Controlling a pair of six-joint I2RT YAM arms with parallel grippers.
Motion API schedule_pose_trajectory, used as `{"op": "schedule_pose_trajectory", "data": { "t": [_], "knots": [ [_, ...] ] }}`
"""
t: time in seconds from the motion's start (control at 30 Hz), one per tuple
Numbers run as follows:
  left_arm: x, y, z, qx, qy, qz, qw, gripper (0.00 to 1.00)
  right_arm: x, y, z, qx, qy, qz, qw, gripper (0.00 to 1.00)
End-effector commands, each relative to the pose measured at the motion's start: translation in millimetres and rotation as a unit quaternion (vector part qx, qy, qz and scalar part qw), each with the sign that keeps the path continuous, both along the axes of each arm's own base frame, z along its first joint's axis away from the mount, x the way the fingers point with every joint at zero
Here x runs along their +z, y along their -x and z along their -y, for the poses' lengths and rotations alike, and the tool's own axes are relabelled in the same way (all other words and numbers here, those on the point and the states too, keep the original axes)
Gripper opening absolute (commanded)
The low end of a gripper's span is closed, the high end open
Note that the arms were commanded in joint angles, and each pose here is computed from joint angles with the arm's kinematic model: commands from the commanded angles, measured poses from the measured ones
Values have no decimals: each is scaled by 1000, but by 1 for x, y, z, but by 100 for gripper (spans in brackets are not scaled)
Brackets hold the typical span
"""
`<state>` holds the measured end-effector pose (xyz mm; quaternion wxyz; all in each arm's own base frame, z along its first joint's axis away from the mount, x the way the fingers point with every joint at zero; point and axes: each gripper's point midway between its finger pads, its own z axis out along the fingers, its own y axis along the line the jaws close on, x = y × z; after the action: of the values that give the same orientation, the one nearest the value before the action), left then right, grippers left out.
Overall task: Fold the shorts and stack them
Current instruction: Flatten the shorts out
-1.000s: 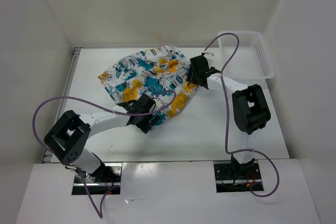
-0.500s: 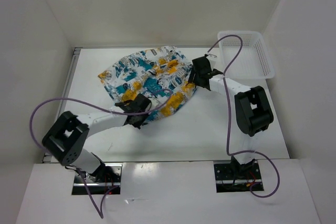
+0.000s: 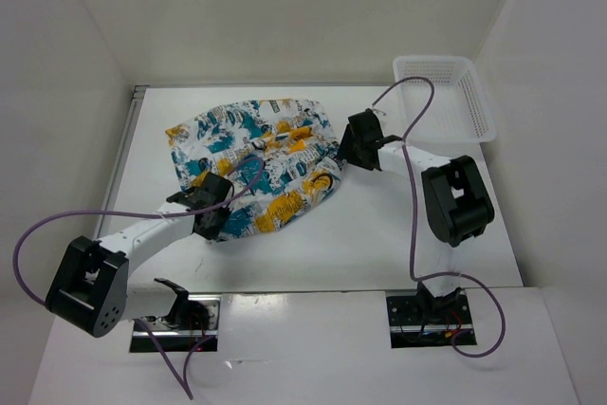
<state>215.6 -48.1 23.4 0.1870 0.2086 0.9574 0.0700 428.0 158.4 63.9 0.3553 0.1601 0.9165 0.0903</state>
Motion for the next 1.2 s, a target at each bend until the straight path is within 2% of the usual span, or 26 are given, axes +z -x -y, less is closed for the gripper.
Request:
{"op": "schedule_pose_trajectory", "data": {
  "t": [0.0,0.2,0.27,0.3,0.4,0.43,0.57,0.6,0.67,0.7,0.73,0.77,0.8,0.87,0.93,1.0,1.03,1.17],
  "knots": [
    [8,-8,6,-2,13,6,1000,0,-21,-9,-16,0,-35,-9,999,68],
    [9,-13,8,-2,17,15,1000,0,-55,-18,-35,7,-51,-46,998,66],
    [11,-13,8,-2,19,19,1000,0,-64,-15,-37,3,-43,-52,998,60],
    [8,-11,7,-2,17,15,1000,0,-73,-14,-35,-4,-39,-60,997,47],
    [11,-6,5,-2,16,12,1000,0,-80,-10,-31,-9,-27,-77,997,19],
    [15,-7,8,-5,23,15,1000,0,-80,-10,-31,-9,-27,-77,997,0],
    [41,-8,8,1,40,21,999,0,-61,2,-23,-2,-9,-87,996,0],
    [58,-8,5,6,49,45,998,0,-42,16,-15,17,7,-89,996,0],
    [79,8,6,-1,68,50,996,0,-18,33,-2,32,30,-86,995,0],
    [97,15,6,-7,88,85,992,0,-15,60,9,54,63,-112,990,0],
    [108,21,7,-11,101,98,990,0,15,72,11,64,66,-92,991,0],
    [108,38,6,-17,109,81,991,0,26,82,18,59,84,-92,990,0],
    [113,47,6,-25,113,88,989,0,24,112,31,66,114,-128,983,0],
    [103,67,8,-39,110,37,992,0,40,142,31,73,127,-129,981,0],
    [96,71,10,-44,106,10,993,0,49,170,9,102,128,-130,978,0],
    [92,74,15,-47,110,-18,993,0,57,178,-12,129,115,-130,976,0],
    [95,72,17,-49,116,-18,992,0,44,186,-12,132,121,-166,970,0],
    [101,75,19,-56,123,-12,991,3,29,211,-6,155,143,-236,949,0]
  ]
}}
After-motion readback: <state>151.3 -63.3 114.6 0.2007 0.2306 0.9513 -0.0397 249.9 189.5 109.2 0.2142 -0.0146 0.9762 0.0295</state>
